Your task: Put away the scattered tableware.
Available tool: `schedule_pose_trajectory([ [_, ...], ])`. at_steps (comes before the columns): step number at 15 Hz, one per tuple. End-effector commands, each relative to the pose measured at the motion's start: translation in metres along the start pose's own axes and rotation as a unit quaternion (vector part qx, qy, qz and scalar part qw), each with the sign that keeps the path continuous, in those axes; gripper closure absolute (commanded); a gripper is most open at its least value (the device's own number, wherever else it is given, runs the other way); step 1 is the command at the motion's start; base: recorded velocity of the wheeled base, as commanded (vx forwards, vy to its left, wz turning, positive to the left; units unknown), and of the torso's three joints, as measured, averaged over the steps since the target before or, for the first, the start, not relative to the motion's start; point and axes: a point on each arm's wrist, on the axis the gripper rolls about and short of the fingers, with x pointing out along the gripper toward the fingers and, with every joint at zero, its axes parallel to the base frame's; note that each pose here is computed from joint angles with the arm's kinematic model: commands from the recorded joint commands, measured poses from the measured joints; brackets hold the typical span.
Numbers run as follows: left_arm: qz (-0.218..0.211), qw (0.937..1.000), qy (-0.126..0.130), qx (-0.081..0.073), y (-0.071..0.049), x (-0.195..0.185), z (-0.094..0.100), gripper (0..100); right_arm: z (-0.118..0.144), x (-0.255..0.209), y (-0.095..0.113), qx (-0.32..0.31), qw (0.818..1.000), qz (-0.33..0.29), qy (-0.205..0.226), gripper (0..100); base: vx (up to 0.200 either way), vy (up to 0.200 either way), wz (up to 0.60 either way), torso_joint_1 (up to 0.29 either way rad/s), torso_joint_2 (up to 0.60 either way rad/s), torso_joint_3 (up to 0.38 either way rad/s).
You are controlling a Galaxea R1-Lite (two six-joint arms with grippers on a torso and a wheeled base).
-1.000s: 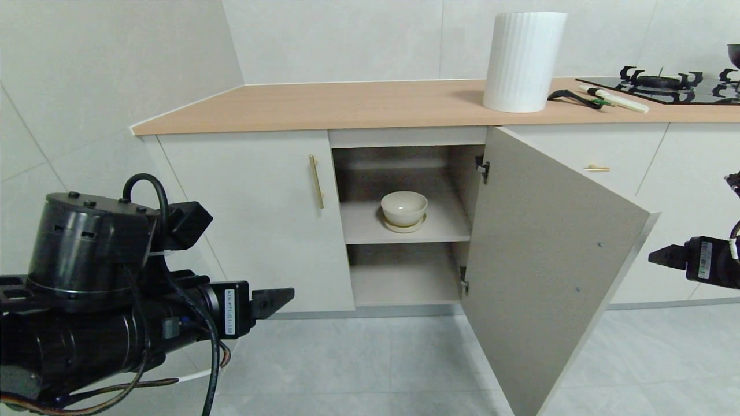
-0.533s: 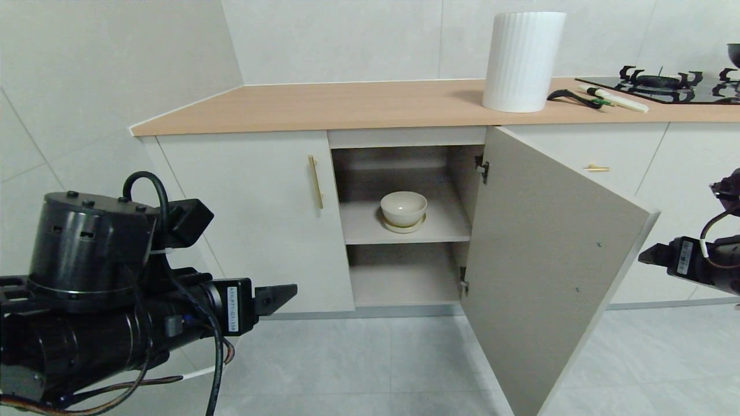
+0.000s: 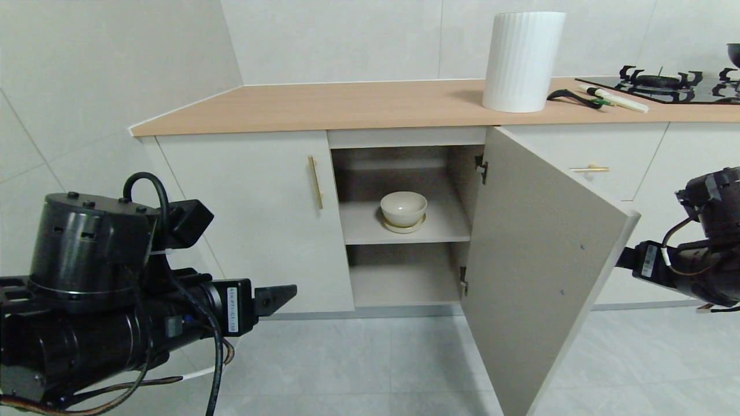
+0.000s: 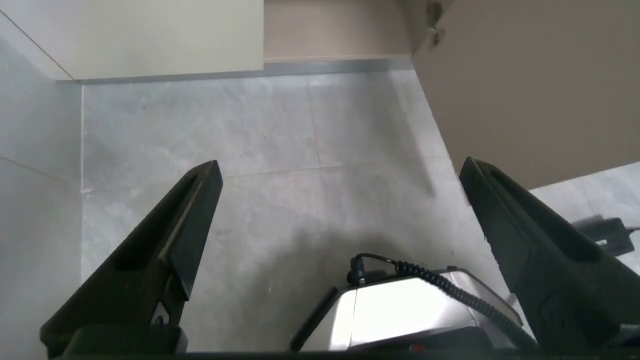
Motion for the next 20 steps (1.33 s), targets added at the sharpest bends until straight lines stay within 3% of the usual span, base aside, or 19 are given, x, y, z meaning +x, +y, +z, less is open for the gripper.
schedule_pose_trajectory([
  [1, 0.000, 1.0000, 0.000, 0.000, 0.000, 0.000, 0.000, 0, -0.008, -0.001, 0.010, -0.011, 1.000, 0.016, 0.010, 0, 0.000, 0.000, 0.00, 0.000, 0.00, 0.000],
  [7, 0.000, 1.0000, -0.004, -0.001, 0.000, -0.001, 0.002, 0, -0.024, -0.002, 0.040, -0.051, 0.997, 0.058, 0.030, 0, 0.000, 0.000, 0.00, 0.000, 0.00, 0.000],
  [16, 0.005, 0.9999, 0.013, 0.000, -0.001, 0.008, -0.003, 0, -0.036, 0.024, 0.150, -0.170, 0.968, 0.177, 0.050, 0, 0.000, 0.000, 0.00, 0.000, 0.00, 0.000],
  [20, 0.005, 0.9999, 0.010, -0.002, -0.001, 0.007, -0.002, 0, -0.047, 0.042, 0.157, -0.175, 0.966, 0.175, 0.072, 0, 0.000, 0.000, 0.00, 0.000, 0.00, 0.000],
])
